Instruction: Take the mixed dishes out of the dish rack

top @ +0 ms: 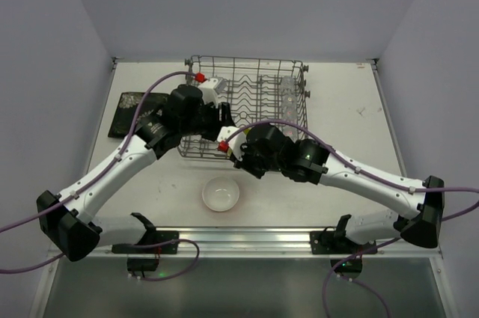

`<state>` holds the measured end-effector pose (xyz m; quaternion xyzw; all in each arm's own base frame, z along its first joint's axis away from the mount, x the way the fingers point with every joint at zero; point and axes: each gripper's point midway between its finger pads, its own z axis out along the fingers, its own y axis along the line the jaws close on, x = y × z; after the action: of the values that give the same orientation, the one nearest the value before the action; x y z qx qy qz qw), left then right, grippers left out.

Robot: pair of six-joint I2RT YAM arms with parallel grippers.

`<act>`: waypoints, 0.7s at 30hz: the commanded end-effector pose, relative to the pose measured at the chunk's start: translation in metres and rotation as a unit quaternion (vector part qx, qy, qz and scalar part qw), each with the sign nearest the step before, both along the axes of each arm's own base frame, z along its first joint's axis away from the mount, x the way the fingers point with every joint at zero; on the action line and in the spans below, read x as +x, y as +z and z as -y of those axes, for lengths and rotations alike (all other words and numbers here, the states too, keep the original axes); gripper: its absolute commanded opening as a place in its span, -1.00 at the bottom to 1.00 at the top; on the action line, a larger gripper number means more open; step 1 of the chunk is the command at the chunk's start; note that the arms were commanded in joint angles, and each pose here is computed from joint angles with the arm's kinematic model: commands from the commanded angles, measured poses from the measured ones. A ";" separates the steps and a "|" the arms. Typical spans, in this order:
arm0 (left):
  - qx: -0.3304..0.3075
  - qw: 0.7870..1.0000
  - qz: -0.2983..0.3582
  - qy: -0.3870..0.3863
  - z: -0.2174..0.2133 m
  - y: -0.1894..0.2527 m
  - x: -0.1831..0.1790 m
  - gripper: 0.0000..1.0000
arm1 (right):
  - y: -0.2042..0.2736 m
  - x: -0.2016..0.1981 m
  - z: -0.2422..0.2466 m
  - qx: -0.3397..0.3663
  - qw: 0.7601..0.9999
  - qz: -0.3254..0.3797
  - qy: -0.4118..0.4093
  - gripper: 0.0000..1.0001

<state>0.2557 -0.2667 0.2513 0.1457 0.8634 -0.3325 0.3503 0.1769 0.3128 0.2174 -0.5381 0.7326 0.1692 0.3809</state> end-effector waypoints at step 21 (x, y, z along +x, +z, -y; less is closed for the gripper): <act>0.119 0.993 -0.010 0.021 -0.011 -0.059 0.009 -1.00 | 0.025 0.027 -0.025 -0.018 0.997 0.058 -0.037 -1.00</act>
<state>0.2708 -0.2671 0.2154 0.1563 0.8860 -0.2583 0.3519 0.1905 0.3230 0.2001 -0.5461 0.7518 0.1062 0.3539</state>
